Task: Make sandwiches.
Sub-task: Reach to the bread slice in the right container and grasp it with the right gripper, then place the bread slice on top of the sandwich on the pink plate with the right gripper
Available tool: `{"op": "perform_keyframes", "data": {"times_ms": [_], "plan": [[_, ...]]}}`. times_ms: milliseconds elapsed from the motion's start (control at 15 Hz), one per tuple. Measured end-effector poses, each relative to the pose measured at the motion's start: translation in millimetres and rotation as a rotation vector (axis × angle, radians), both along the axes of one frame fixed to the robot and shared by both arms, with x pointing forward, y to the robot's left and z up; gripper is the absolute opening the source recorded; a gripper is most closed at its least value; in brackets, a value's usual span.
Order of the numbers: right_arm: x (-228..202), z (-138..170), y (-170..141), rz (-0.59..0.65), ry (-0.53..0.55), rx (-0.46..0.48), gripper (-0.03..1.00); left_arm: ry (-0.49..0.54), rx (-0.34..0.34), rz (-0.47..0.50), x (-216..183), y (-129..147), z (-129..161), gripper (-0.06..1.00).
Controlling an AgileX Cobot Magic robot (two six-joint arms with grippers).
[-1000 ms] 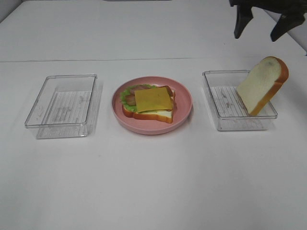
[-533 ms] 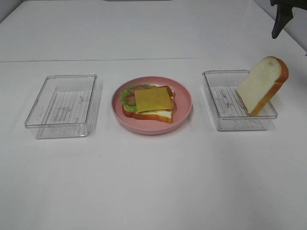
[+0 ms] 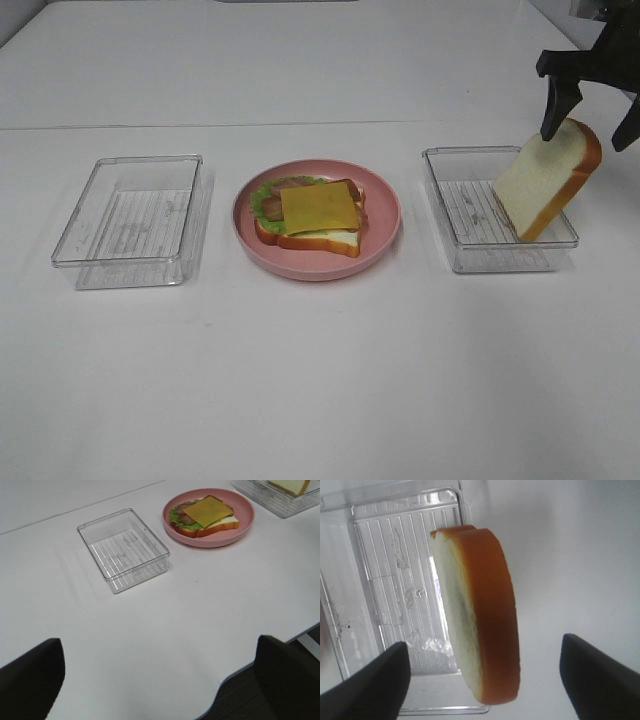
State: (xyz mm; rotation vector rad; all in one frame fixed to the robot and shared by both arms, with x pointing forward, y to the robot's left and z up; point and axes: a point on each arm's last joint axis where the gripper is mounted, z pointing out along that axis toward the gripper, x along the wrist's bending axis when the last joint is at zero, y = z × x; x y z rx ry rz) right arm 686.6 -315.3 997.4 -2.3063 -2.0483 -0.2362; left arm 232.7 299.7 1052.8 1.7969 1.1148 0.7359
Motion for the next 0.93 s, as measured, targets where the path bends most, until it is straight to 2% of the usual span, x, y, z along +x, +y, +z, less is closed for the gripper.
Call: {"op": "perform_keyframes", "data": {"times_ms": [267, 533, 800, 933], "plan": [[3, -16, 0, 0.042, 0.029, 0.0, 0.63, 0.0, 0.0, 0.0, 0, 0, 0, 0.97], [3, -16, 0, 0.048, 0.027, 0.007, 0.19, 0.0, 0.0, 0.0, 0, 0, 0, 0.97], [2, -8, 2, 0.045, 0.009, 0.019, 0.18, 0.0, 0.0, 0.0, 0, 0, 0, 0.97], [-5, 23, 6, 0.039, -0.063, 0.056, 0.18, 0.0, 0.0, 0.0, 0, 0, 0, 0.97]]}}
